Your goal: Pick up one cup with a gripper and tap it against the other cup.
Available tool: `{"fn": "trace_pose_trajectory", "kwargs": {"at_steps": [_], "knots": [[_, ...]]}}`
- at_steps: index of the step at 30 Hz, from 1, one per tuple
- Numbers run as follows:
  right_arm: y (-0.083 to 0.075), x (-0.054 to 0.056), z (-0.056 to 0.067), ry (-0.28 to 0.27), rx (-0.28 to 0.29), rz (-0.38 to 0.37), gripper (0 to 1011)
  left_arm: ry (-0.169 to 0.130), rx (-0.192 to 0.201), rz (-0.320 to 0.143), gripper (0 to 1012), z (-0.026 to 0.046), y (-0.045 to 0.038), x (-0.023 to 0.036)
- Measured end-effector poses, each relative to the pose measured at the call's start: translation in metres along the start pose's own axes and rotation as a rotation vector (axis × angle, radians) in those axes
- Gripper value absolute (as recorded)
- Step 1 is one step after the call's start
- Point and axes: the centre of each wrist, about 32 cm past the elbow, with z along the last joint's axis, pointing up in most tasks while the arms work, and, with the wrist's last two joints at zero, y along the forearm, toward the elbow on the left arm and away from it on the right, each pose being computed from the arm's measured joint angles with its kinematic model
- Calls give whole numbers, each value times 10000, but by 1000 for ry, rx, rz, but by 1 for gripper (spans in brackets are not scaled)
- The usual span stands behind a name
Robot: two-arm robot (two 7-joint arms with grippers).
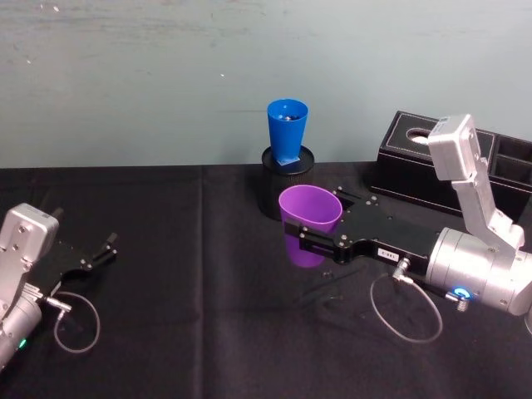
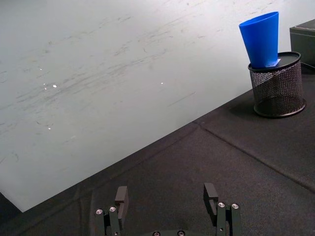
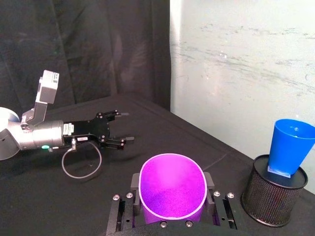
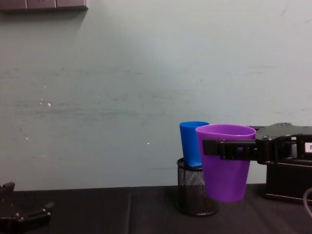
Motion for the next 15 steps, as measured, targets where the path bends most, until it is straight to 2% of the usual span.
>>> {"fn": "trace_pose_trajectory", "kwargs": {"at_steps": [15], "knots": [[0, 0, 0, 0, 0, 0, 715, 0, 0, 0, 1000, 0, 0, 0]]}}
